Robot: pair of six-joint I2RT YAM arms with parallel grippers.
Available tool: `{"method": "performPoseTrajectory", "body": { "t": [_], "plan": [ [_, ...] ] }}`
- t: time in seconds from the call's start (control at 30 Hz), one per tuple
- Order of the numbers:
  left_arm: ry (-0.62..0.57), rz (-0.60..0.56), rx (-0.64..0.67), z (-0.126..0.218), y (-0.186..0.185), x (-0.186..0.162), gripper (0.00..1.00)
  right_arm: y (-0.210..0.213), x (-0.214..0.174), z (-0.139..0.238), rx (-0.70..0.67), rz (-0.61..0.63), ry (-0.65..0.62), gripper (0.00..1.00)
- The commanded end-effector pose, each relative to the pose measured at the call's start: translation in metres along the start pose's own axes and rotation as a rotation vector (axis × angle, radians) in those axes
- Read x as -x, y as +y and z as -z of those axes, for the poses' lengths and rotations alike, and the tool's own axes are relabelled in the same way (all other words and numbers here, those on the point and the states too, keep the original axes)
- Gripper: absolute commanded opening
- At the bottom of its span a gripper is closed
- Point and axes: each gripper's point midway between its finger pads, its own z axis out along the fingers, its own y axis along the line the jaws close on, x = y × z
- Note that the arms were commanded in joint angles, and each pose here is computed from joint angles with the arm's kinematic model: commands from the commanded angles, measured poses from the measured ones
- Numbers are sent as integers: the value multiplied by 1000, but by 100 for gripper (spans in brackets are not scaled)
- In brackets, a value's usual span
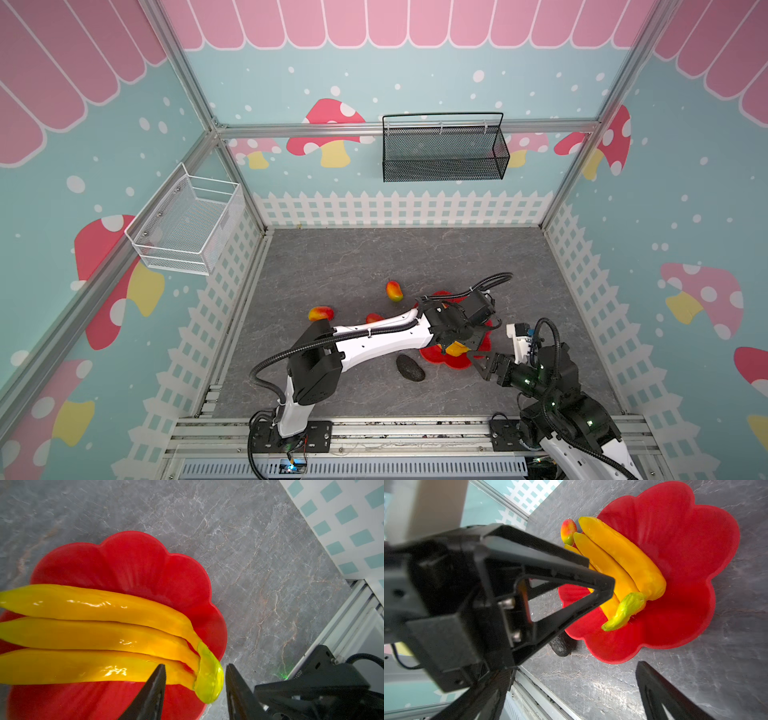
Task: Place and organize the fake fruits in the fruit bowl
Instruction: 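Lower the bananas into the bowl and open the left gripper, then grasp the red-yellow mango nearest the bowl with the left gripper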
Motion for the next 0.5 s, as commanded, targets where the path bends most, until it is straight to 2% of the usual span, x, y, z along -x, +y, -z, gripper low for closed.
{"method": "performPoseTrajectory", "body": {
  "t": [0.0, 0.1, 0.27, 0.4, 0.47],
  "plan": [
    [-169, 51, 99, 56, 34, 33, 52, 24, 35, 16, 10, 125, -107, 98],
    [-236, 177, 249, 82, 98, 26, 54, 43, 58, 19, 21, 224, -142, 98],
    [-222, 506, 385, 90, 200, -32, 59, 79, 78, -1, 97, 406, -40, 99],
    [-198, 657, 385, 77, 232, -67, 62, 100, 83, -15, 174, 537, 10, 99],
    [-212, 709, 367, 69, 239, -74, 63, 105, 71, -31, 217, 576, 93, 99]
  ]
}}
